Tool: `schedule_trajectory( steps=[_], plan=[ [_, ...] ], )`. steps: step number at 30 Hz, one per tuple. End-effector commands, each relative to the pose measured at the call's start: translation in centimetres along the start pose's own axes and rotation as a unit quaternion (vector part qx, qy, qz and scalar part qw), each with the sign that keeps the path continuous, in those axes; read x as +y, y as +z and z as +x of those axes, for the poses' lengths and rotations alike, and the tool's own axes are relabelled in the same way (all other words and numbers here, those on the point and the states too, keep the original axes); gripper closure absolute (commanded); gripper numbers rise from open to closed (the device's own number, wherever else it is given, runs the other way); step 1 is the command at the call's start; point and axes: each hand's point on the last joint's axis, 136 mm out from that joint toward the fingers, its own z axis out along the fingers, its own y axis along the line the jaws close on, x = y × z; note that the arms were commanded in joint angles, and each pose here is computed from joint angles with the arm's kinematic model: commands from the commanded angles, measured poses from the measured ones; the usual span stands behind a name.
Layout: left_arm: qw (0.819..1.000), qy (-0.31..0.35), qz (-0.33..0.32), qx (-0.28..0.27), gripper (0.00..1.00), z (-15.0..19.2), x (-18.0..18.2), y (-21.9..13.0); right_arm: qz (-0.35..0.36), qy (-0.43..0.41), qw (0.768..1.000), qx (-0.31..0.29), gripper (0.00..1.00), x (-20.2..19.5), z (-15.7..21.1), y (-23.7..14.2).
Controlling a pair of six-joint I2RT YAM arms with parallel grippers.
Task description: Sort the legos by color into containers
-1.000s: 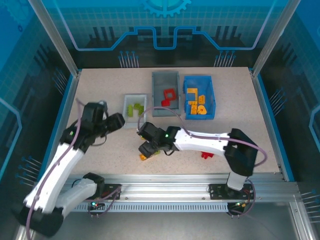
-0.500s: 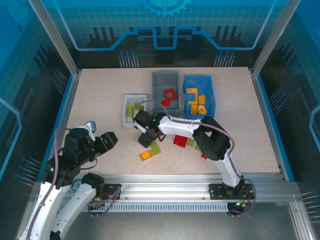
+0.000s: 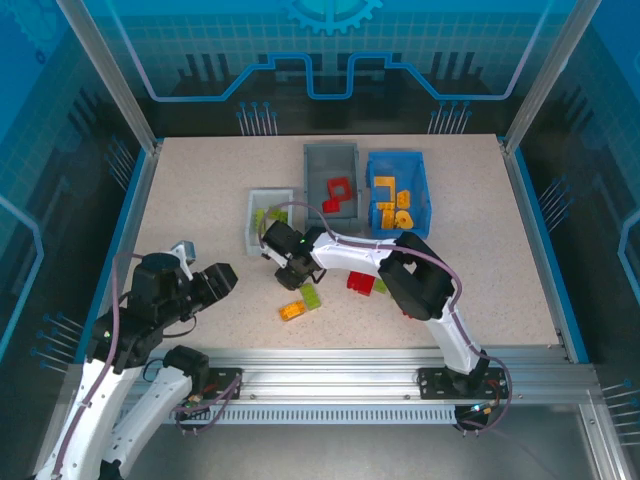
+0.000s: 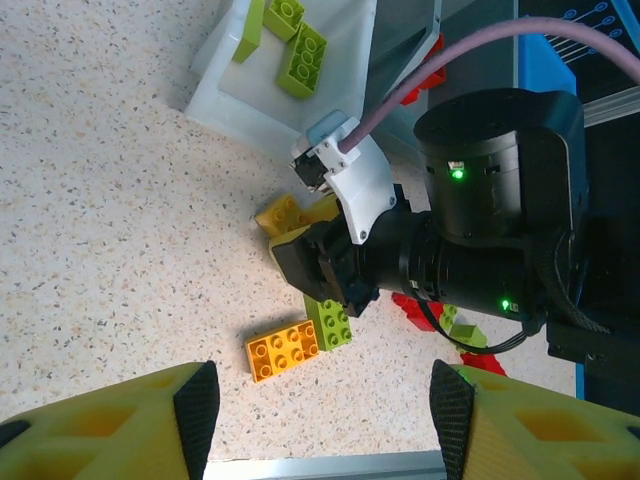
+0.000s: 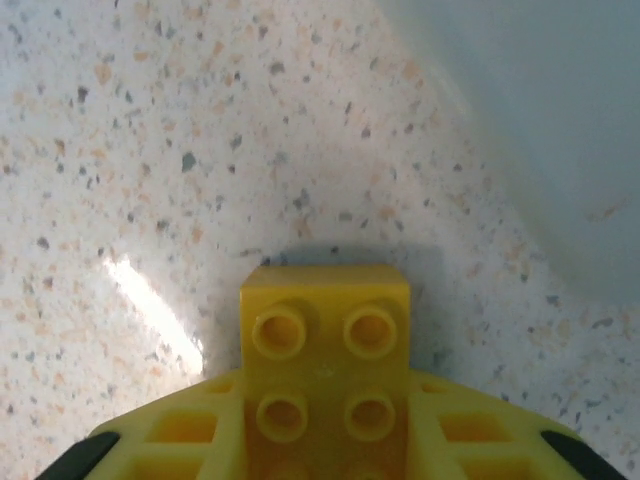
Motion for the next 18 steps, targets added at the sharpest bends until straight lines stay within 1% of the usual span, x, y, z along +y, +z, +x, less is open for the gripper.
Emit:
schedule_trajectory(
  steps=[1,3,5,9,12,14,18],
  plan=[
    [0.999,-0.004,0.033,0.004,0.39,-0.4,-1.8,-0.2,0.021,0.012,0.999,-0.027,0.71,-0.6,0.1,-3.4],
    [0.999,-0.003,0.051,0.007,0.39,-0.6,-2.8,-0.2,0.033,0.024,0.998,-0.055,0.72,-1.2,0.0,-6.0],
    [0.997,-0.002,0.074,0.013,0.39,-1.0,-4.0,0.0,0.048,0.045,0.993,-0.094,0.73,-2.2,0.1,-9.7],
    [0.993,-0.006,0.114,0.035,0.38,-1.5,-6.5,1.3,0.069,0.109,0.981,-0.144,0.73,-5.3,2.7,-15.0],
    [0.989,-0.001,0.139,0.044,0.38,-1.9,-8.4,2.9,0.092,0.189,0.962,-0.172,0.73,-9.6,5.9,-17.7],
    [0.987,0.014,0.150,0.050,0.38,-2.0,-10.2,4.0,0.095,0.256,0.943,-0.190,0.72,-13.1,8.0,-19.1],
    [0.982,0.084,0.155,0.062,0.38,-1.0,-14.9,6.7,0.110,0.362,0.906,-0.190,0.71,-19.8,11.0,-19.9]
  ],
)
